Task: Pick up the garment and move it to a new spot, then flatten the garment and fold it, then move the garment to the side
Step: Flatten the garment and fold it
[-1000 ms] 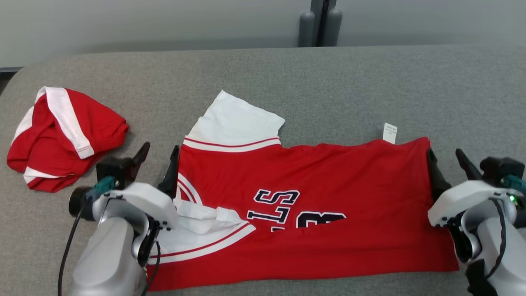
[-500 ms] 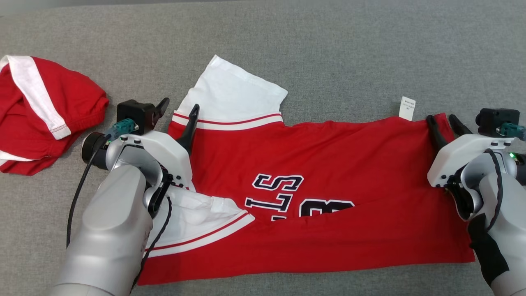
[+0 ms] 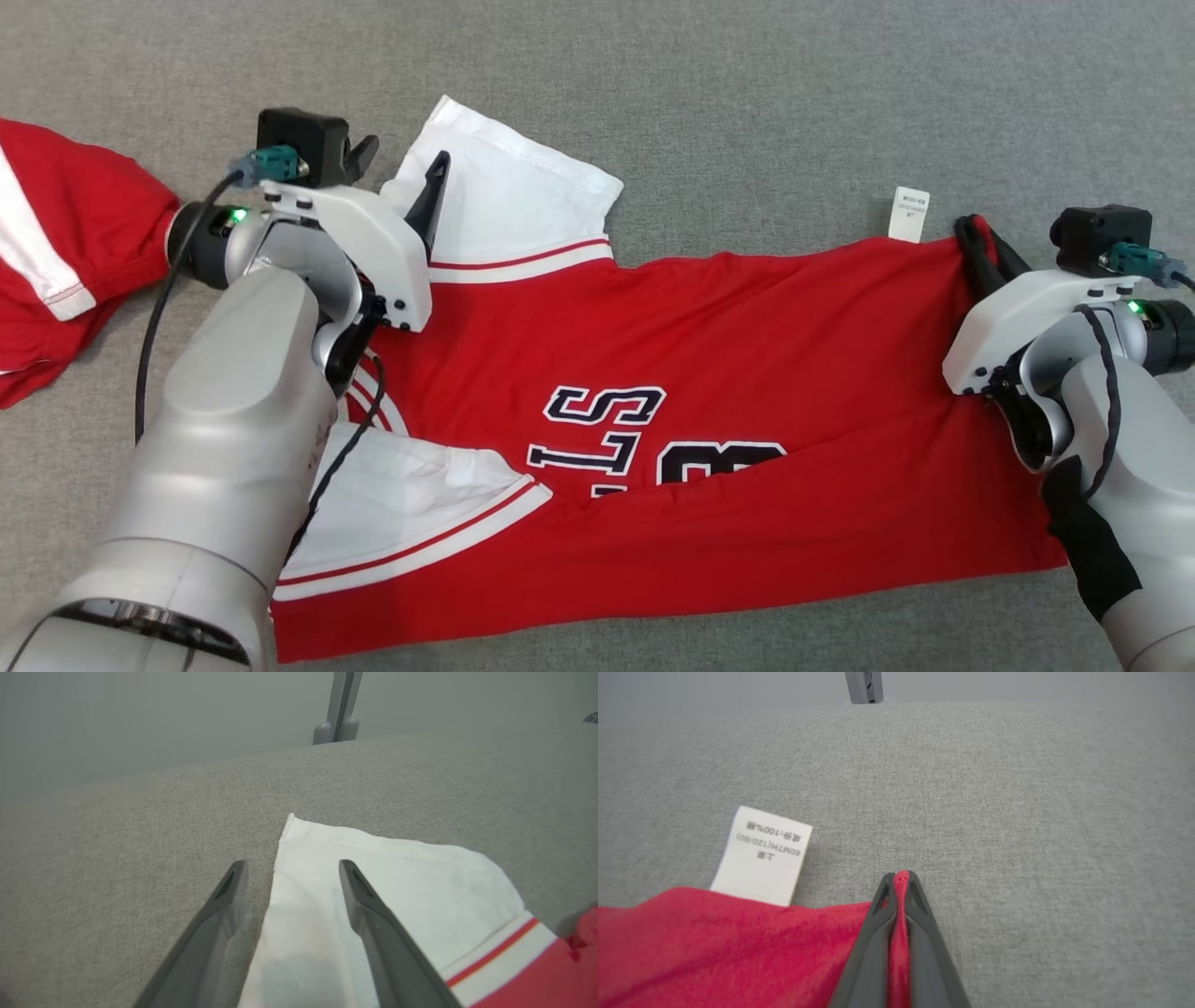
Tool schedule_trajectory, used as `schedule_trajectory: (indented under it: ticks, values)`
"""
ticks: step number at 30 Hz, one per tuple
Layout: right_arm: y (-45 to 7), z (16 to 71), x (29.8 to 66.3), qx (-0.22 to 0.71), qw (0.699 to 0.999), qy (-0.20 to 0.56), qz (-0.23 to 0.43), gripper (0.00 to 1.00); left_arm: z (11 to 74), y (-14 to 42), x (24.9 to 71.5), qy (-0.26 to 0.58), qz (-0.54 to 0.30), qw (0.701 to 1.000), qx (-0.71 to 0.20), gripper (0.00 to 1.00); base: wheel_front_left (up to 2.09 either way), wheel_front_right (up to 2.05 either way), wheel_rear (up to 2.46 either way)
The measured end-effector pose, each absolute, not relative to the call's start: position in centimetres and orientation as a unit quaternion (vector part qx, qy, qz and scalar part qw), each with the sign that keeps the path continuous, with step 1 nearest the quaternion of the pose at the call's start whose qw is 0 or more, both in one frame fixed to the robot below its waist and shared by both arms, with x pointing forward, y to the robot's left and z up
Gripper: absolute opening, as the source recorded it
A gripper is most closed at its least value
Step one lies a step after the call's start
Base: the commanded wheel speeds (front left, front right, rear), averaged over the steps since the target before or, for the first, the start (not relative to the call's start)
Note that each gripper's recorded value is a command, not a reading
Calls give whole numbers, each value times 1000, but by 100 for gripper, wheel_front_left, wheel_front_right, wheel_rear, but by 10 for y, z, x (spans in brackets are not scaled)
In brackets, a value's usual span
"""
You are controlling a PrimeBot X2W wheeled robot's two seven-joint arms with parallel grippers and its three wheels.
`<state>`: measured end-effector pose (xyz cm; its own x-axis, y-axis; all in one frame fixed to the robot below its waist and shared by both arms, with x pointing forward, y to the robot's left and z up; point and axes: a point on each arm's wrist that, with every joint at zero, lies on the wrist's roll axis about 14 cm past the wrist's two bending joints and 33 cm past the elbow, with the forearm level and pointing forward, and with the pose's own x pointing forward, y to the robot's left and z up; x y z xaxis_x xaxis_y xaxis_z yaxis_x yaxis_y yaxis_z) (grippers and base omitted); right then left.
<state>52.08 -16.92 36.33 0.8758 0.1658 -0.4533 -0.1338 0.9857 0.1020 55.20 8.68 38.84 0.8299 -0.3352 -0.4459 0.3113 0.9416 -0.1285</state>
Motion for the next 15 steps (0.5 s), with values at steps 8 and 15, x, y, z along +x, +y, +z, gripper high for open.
schedule_trajectory:
  ticks: [8,15]
  values:
    - [-168,363,521,35,969,230,83,0,381,75,577,278,-186,943,-2,100,0,0,0]
    - [-170,361,520,34,969,228,84,0,356,74,583,326,-192,925,26,100,0,0,0]
